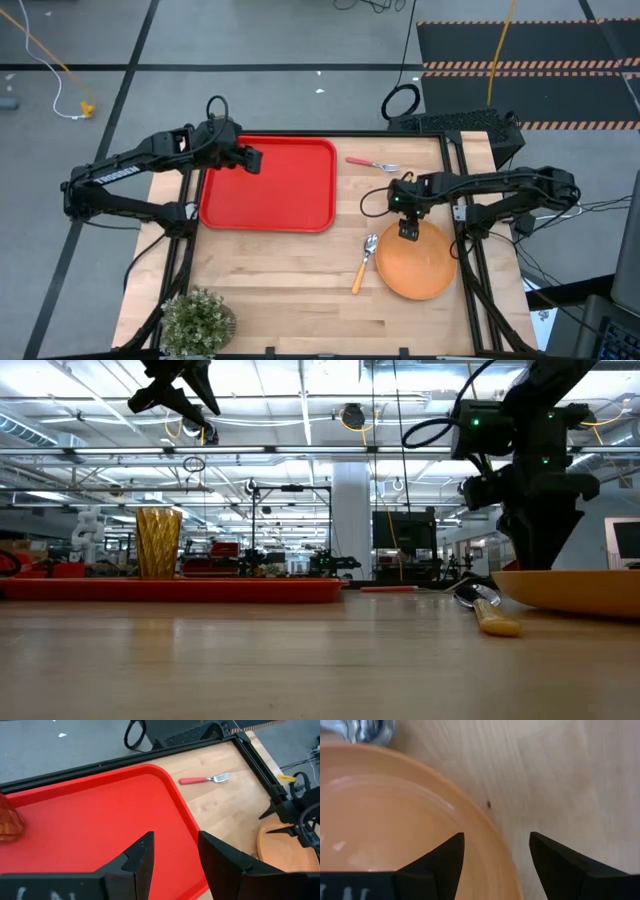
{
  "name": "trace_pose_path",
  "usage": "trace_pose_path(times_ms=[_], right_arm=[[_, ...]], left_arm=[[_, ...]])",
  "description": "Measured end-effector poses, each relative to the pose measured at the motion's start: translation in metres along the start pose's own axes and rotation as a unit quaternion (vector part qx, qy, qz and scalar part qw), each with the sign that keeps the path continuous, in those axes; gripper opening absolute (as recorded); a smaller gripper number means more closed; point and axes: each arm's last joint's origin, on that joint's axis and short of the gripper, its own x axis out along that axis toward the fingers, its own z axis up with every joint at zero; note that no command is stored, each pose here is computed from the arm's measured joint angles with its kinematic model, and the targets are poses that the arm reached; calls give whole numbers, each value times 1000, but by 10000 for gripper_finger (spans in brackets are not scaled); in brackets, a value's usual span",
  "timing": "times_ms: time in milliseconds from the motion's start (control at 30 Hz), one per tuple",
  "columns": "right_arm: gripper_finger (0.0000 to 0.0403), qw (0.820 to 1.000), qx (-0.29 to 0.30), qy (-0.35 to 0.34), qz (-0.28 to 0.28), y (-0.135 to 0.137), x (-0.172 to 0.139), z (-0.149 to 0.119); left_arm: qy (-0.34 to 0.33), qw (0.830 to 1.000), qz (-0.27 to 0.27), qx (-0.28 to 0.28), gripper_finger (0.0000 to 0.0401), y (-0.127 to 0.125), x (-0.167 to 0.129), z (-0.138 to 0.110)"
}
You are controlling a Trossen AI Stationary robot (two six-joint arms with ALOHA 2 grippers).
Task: Pick and place plate/cup/fork/spoon on tray
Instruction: Put the orange plate on the red serving tray to the bottom right of the brown cup
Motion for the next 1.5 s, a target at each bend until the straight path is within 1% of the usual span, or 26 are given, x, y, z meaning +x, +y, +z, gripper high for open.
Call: trace_pose_path(times_ms=[100, 233, 367, 567, 700, 767, 1000, 1100, 1233, 1367, 1500], right_arm=[[208, 999, -42, -17, -3, 0, 0, 3], [194, 997, -70, 0, -27, -2, 4, 3], [164, 997, -80, 13, -7, -1, 8, 3], [91, 996, -78, 33, 2, -1, 16, 4], [27, 996, -80, 38, 32, 0, 18, 5], [9, 995, -79, 34, 40, 1, 18, 5], [3, 996, -75, 18, 42, 2, 10, 5], [2, 997, -61, 8, 53, 4, 2, 7], [1, 997, -28, 11, 72, 7, -10, 11], [0, 997, 8, 18, 74, 10, -31, 21], [0, 996, 43, -11, 79, 15, -56, 36]], left_arm=[[0, 1000, 0, 7, 152, 0, 0, 0], [0, 1000, 0, 8, 152, 0, 0, 0], [1, 1000, 1, 9, 152, 0, 0, 0], [1, 1000, 1, 25, 152, 0, 0, 0], [2, 999, 1, 36, 152, 0, 0, 0], [1, 999, 2, 37, 152, 0, 0, 0], [2, 999, 2, 37, 152, 0, 0, 0], [2, 999, 2, 37, 152, 0, 0, 0], [2, 999, 2, 38, 152, 0, 0, 0], [2, 999, 2, 42, 152, 0, 0, 0], [2, 999, 2, 44, 152, 0, 0, 0]])
